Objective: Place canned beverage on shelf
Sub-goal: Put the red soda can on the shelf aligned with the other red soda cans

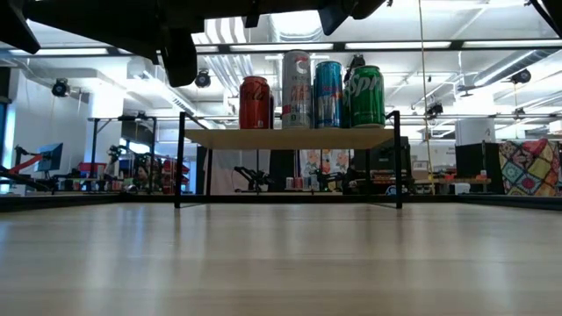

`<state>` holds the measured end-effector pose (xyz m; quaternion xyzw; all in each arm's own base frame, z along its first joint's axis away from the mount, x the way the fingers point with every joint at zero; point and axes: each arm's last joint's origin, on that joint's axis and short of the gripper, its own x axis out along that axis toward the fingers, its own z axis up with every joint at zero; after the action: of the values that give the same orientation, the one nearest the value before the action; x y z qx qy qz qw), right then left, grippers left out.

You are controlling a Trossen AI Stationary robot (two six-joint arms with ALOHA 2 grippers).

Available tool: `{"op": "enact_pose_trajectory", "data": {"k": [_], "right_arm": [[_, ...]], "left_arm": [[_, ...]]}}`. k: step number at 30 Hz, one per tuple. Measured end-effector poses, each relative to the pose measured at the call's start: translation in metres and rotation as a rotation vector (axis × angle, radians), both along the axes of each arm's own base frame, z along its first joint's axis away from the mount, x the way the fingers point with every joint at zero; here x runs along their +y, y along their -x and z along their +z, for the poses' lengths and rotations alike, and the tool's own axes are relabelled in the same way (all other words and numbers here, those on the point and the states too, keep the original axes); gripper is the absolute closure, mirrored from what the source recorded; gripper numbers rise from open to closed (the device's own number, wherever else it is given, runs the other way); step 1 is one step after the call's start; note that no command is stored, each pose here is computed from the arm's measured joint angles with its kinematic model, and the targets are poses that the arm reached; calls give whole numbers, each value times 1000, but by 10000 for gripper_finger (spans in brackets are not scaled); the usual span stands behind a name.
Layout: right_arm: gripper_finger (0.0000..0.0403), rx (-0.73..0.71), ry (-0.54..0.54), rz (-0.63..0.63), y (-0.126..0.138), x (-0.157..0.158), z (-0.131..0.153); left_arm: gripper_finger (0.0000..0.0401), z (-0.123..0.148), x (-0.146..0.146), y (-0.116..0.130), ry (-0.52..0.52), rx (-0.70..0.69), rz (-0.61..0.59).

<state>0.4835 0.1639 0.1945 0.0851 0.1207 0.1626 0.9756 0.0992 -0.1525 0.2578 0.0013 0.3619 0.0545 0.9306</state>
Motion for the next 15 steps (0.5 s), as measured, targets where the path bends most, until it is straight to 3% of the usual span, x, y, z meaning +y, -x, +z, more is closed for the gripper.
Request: {"op": "enact_pose_trajectory", "data": {"k": [15], "right_arm": [[221,1,-3,0,0,0,0]], "left_arm": [[49,0,0,0,0,0,0]]}}
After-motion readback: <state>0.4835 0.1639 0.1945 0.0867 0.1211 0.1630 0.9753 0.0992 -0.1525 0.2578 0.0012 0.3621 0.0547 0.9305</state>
